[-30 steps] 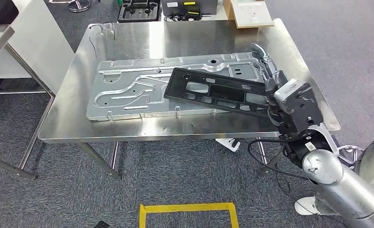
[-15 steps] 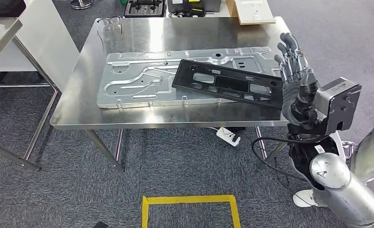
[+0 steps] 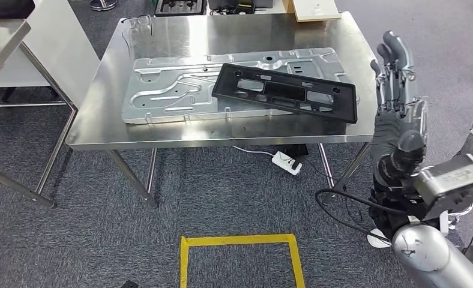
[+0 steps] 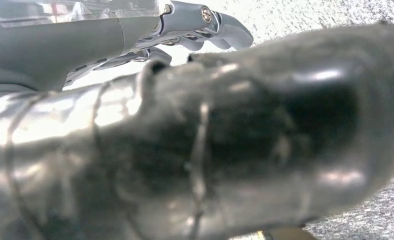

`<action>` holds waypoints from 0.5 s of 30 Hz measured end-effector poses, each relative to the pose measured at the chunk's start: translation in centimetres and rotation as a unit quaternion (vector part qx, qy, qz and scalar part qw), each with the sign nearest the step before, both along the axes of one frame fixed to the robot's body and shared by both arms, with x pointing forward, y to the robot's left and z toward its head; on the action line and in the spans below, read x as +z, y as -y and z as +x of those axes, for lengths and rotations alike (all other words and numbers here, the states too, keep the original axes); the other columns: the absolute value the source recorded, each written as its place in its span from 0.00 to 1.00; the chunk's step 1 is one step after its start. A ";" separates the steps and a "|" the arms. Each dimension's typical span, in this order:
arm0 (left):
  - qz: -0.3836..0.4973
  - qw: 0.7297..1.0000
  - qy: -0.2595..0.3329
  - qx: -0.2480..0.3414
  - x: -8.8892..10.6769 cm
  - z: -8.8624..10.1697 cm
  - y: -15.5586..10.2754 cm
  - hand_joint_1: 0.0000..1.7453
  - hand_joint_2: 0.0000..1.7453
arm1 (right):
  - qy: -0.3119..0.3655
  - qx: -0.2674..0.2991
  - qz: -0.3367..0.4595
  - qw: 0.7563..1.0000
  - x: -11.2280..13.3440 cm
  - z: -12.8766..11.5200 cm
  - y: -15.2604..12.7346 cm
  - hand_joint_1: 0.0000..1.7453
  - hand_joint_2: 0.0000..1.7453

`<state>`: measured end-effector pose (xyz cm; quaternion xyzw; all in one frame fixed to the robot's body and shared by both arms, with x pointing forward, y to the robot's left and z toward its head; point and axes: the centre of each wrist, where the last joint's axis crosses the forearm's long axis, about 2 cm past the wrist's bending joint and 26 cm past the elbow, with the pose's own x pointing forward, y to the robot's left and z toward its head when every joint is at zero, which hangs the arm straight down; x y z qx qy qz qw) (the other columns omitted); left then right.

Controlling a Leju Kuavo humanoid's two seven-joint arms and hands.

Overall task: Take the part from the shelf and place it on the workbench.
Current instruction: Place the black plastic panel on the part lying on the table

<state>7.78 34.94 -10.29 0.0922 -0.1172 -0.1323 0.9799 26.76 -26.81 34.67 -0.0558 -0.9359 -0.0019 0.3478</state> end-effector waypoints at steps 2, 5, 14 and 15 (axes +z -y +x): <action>0.000 1.000 0.000 0.000 0.0 0.0 0.0 0.00 0.00 | 0.009 -0.003 0.006 1.000 0.2 -0.5 0.2 0.00 0.00; 0.000 1.000 0.000 0.000 0.0 -0.1 0.0 0.00 0.00 | 0.013 -0.004 0.013 1.000 0.3 -1.0 0.4 0.00 0.00; 0.000 1.000 0.000 0.001 0.0 -0.1 0.1 0.00 0.00 | 0.016 0.000 0.029 0.999 0.5 -1.8 0.8 0.00 0.00; 0.000 1.000 0.000 0.001 0.0 0.0 0.1 0.00 0.00 | 0.017 0.002 0.032 0.999 0.6 -1.9 0.8 0.00 0.00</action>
